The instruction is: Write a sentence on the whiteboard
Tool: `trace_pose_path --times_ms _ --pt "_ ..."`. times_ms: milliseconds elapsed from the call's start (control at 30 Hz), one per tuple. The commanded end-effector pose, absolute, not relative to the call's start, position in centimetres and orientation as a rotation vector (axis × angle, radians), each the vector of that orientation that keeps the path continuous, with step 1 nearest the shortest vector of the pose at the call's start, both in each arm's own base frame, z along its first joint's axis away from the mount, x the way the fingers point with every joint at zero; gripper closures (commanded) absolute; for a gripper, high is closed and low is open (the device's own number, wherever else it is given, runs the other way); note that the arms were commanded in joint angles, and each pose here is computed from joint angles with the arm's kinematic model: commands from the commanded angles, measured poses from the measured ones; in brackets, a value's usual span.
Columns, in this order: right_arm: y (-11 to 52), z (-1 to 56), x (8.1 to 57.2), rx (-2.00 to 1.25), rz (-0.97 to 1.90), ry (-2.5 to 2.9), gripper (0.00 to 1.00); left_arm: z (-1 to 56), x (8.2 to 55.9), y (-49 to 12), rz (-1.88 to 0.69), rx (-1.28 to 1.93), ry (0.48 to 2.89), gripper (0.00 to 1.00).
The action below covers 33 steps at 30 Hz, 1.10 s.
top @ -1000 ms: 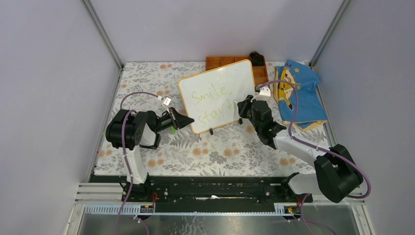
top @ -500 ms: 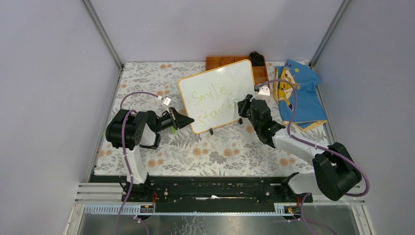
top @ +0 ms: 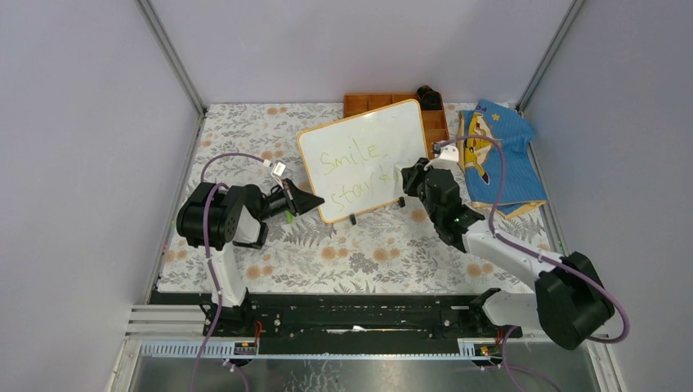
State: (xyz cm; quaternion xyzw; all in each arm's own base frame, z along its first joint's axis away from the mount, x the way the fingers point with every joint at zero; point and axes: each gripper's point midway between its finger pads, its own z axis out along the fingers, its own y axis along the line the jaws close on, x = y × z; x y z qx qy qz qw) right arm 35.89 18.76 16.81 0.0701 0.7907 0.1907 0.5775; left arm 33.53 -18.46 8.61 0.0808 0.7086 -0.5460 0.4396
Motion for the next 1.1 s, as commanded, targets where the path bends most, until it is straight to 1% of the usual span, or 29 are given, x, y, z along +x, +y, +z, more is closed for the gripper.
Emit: trace_pose_path --times_ms 0,133,267,367,500,1067 --pt "17.0 21.6 35.5 0.229 0.439 1.713 1.00 6.3 33.8 -18.1 -1.340 0.101 1.867 1.00" --pt "14.3 21.1 34.9 0.327 0.379 1.703 1.00 6.3 33.7 -18.1 -1.341 0.100 1.869 1.00" --pt "10.6 18.8 34.4 0.499 0.327 1.705 1.00 6.3 33.7 -18.1 -1.340 0.102 1.868 1.00" --pt "9.4 17.1 34.0 0.560 0.327 1.720 1.00 6.3 33.7 -18.1 -1.339 0.101 1.869 1.00" --pt "9.6 15.8 34.0 0.570 0.350 1.746 1.00 6.3 33.7 -18.1 -1.339 0.103 1.871 1.00" --pt "11.4 15.6 35.8 0.533 0.435 1.765 1.00 6.2 33.7 -18.2 -1.341 0.104 1.877 1.00"
